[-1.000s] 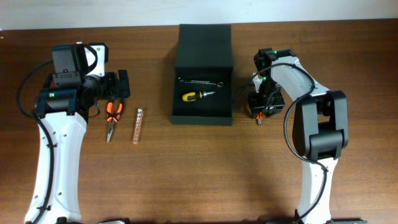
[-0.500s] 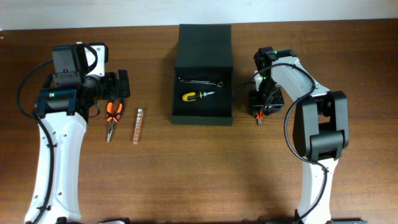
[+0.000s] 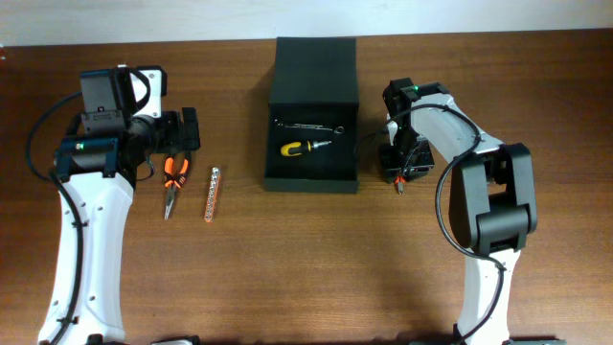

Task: Pack container
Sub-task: 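Lower the right gripper and grasp the red pliers at the hinge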

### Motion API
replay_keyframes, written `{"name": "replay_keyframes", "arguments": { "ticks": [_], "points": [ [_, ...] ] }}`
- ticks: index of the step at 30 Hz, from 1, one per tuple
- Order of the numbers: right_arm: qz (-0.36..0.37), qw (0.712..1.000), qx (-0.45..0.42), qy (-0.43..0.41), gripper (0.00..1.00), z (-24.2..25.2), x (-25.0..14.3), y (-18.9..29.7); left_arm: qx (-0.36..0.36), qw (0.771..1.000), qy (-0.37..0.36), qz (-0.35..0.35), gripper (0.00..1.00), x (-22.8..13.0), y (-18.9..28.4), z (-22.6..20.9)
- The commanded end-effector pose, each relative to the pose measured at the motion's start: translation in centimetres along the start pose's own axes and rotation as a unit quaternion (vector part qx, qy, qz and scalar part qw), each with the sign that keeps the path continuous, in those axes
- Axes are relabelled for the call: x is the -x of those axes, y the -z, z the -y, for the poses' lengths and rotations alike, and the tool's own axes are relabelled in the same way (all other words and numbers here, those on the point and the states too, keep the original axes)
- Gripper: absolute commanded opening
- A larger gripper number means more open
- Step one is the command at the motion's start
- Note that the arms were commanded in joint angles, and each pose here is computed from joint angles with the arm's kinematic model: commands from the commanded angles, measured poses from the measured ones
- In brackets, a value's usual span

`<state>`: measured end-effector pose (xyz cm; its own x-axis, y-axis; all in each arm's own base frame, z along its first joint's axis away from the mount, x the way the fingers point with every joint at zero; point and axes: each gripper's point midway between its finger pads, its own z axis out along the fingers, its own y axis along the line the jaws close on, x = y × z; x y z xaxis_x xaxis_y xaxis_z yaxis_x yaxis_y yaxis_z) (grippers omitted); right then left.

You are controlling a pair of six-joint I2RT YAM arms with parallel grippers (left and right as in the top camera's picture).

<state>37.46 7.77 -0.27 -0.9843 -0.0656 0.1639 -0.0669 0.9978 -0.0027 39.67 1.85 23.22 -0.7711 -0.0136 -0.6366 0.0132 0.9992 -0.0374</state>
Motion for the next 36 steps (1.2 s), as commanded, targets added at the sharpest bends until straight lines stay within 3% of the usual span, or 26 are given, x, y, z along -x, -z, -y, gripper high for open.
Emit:
{"name": "replay_keyframes", "arguments": {
  "ticks": [1, 4, 10, 25, 30, 36],
  "points": [
    [-0.045, 0.999, -0.017, 0.004, 0.42, 0.1, -1.7, -2.9, 0.005, 1.0, -0.007, 0.007, 0.99, 0.7, 0.2, -0.3],
    [-0.045, 0.999, -0.017, 0.004, 0.41, 0.1, -1.7, -2.9, 0.005, 1.0, -0.007, 0.007, 0.99, 0.7, 0.2, -0.3],
    [-0.038, 0.999, -0.016, 0.004, 0.27, 0.1, -1.3, -2.9, 0.005, 1.0, -0.007, 0.007, 0.99, 0.7, 0.2, -0.3],
    [-0.026, 0.999, -0.023, -0.037, 0.21, 0.4, -0.8, -3.0, 0.005, 1.0, -0.007, 0.007, 0.99, 0.7, 0.2, -0.3],
    [-0.025, 0.998, -0.023, -0.054, 0.05, 0.4, -0.8, -3.0, 0.005, 1.0, -0.007, 0.007, 0.99, 0.7, 0.2, -0.3],
    [-0.021, 0.998, -0.023, -0.054, 0.04, 0.4, -0.6, -3.0, 0.005, 1.0, -0.007, 0.007, 0.99, 0.7, 0.2, -0.3]
  ]
}}
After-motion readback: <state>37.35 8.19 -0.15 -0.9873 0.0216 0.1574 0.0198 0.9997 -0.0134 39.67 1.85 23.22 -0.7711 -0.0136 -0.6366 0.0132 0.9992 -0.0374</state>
